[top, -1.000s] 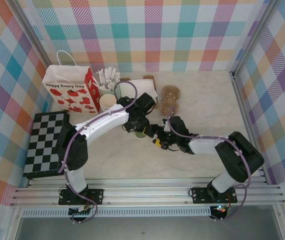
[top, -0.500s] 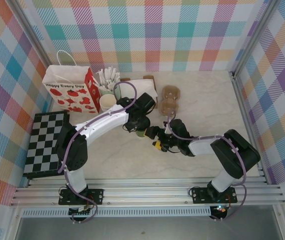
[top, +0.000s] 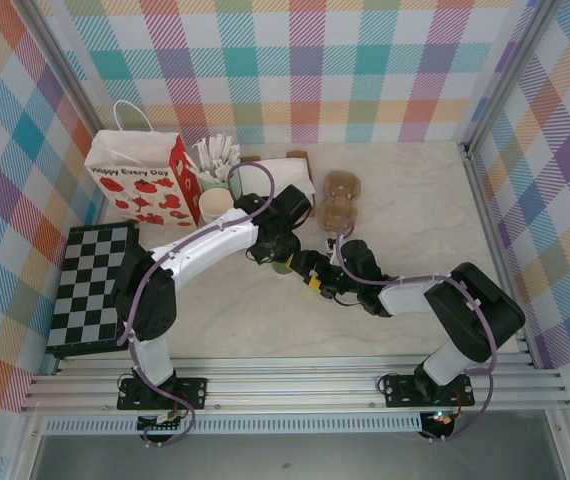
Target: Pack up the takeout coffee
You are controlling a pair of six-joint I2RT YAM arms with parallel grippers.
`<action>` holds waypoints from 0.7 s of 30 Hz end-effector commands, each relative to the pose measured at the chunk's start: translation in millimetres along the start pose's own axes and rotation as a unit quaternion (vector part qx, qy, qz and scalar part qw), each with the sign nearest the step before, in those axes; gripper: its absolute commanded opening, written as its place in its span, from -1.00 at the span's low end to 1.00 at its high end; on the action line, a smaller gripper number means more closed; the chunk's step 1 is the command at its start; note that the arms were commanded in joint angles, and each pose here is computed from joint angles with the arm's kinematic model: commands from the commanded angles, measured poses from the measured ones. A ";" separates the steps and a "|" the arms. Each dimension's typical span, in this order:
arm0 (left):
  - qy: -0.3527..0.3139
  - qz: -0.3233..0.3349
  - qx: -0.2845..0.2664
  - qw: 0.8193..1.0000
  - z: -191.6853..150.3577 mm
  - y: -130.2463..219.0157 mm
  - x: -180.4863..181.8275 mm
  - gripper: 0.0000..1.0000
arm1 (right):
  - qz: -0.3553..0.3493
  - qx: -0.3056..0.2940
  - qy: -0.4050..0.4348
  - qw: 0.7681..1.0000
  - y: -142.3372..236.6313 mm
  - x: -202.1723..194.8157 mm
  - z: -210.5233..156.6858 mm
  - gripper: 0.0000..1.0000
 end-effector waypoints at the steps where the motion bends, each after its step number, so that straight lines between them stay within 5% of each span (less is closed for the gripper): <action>1: -0.016 0.081 0.078 0.993 -39.9 -48.1 22.5 -1.00 | 0.009 -0.019 0.016 1.000 -3.5 3.0 5.5 0.99; 21: -0.016 0.088 0.086 0.992 -42.6 -51.1 26.9 -1.00 | 0.058 -0.009 0.040 0.997 -12.8 13.4 6.2 0.95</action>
Point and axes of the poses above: each hand's point on the last joint's axis, 136 mm out from that joint toward the fingers, its own y axis back along the fingers, its own x axis along the line the jaws close on, z = x × y, the point moved 4 cm from there along y, back along the fingers, and after that the axes turned 5 degrees about y, right-handed, at the moved point
